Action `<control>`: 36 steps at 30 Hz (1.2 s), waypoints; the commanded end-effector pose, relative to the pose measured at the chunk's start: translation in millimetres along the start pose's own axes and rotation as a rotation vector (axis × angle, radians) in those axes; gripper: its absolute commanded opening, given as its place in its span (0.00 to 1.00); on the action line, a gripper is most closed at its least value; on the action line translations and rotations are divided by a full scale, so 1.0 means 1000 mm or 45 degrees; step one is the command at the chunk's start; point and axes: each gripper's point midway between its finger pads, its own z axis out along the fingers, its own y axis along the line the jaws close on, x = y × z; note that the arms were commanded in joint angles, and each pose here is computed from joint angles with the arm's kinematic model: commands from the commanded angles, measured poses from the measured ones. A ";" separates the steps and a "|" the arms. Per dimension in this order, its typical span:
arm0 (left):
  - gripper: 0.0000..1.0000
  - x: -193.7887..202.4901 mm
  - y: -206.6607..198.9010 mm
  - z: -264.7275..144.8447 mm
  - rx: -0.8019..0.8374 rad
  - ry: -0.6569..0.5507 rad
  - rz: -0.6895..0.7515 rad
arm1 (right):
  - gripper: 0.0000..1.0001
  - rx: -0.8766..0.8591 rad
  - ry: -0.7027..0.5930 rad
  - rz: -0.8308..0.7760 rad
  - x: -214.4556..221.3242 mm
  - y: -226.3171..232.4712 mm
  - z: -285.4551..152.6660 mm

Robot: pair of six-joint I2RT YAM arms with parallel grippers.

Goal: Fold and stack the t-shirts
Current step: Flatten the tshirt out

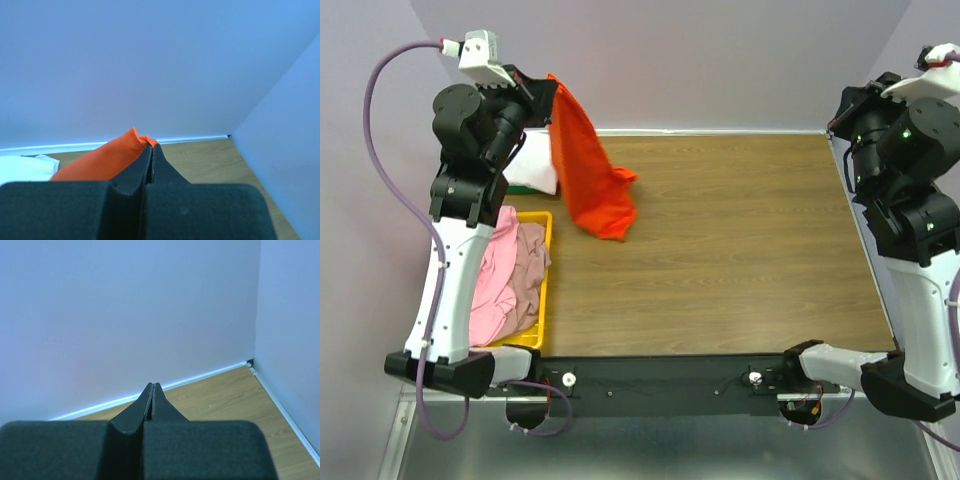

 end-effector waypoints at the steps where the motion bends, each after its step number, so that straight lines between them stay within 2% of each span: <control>1: 0.00 0.033 -0.010 -0.010 0.126 0.101 -0.025 | 0.01 -0.147 0.208 -0.053 0.066 0.020 0.008; 3: 0.00 0.078 0.002 -0.009 0.122 0.232 -0.039 | 0.00 -0.317 0.396 0.000 0.120 0.048 0.008; 4: 0.00 0.091 0.007 -0.010 0.111 0.268 -0.038 | 0.00 -0.347 0.544 -0.013 0.171 0.050 0.007; 7: 0.00 0.128 0.026 -0.016 0.046 0.363 -0.029 | 0.00 -0.536 0.774 0.084 0.256 0.077 -0.001; 9: 0.00 0.145 0.036 -0.022 0.002 0.405 -0.023 | 0.00 -0.650 0.908 0.150 0.295 0.094 -0.010; 13: 0.00 0.153 0.050 -0.039 -0.078 0.396 0.009 | 0.02 -0.784 1.020 0.176 0.340 0.122 -0.022; 16: 0.00 0.163 0.042 -0.038 -0.003 0.423 -0.003 | 0.02 -0.781 1.049 0.175 0.353 0.127 -0.024; 19: 0.00 0.177 0.012 -0.026 0.201 0.489 -0.021 | 0.02 -0.704 1.026 0.160 0.359 0.117 -0.019; 21: 0.00 0.174 -0.024 -0.017 0.325 0.472 0.000 | 0.02 -0.621 0.975 0.126 0.356 0.103 -0.014; 24: 0.00 0.190 -0.081 0.000 0.492 0.513 0.017 | 0.03 -0.535 0.882 0.104 0.339 0.088 -0.012; 25: 0.00 0.187 -0.114 0.008 0.587 0.511 0.018 | 0.03 -0.491 0.835 0.095 0.330 0.078 -0.012; 26: 0.00 0.181 -0.120 0.016 0.608 0.497 0.018 | 0.03 -0.464 0.835 0.086 0.333 0.074 -0.012; 27: 0.00 0.173 -0.153 0.023 0.696 0.473 0.016 | 0.03 -0.427 0.783 0.082 0.320 0.067 -0.011; 29: 0.00 0.164 -0.186 0.025 0.797 0.456 0.013 | 0.03 -0.383 0.755 0.071 0.312 0.057 -0.013; 30: 0.00 0.134 -0.215 0.021 0.876 0.377 0.015 | 0.03 -0.348 0.705 0.070 0.299 0.050 -0.013; 32: 0.00 0.134 -0.237 0.026 0.940 0.389 0.009 | 0.03 -0.309 0.675 0.066 0.289 0.042 -0.015; 33: 0.00 0.106 -0.250 0.023 0.981 0.313 0.008 | 0.03 -0.279 0.650 0.055 0.283 0.037 -0.015; 36: 0.00 0.091 -0.263 0.017 1.036 0.276 -0.008 | 0.03 -0.249 0.608 0.048 0.267 0.028 -0.019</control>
